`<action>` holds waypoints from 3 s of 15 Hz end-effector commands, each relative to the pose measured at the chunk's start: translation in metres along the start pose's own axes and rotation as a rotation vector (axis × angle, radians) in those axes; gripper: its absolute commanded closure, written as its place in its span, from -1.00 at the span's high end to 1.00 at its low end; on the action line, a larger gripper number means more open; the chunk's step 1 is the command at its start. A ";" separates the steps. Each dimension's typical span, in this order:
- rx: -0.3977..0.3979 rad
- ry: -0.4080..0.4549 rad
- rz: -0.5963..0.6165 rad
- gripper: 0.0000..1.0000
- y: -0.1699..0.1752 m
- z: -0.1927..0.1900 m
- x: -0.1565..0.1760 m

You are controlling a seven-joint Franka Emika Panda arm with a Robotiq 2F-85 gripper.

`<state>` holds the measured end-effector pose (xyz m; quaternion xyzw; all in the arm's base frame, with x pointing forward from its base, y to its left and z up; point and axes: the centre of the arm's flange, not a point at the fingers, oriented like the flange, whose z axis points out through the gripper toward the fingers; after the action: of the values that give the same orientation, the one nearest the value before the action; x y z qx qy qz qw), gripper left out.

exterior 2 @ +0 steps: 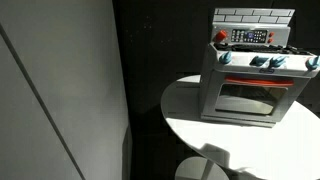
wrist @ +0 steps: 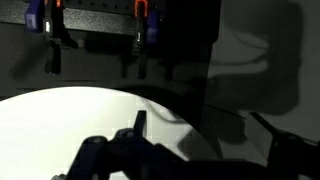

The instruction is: Press the top right orange button on the stove

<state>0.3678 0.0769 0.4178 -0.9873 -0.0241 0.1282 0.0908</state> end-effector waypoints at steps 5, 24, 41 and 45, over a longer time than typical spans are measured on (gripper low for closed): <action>0.000 0.000 0.000 1.00 0.000 0.000 0.000; -0.161 0.365 0.195 1.00 0.029 -0.124 0.054; -0.296 0.540 0.346 1.00 0.079 -0.146 0.097; -0.318 0.588 0.377 1.00 0.082 -0.147 0.106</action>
<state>0.5016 -0.0192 0.5171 -0.9771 0.1505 -0.1306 -0.0745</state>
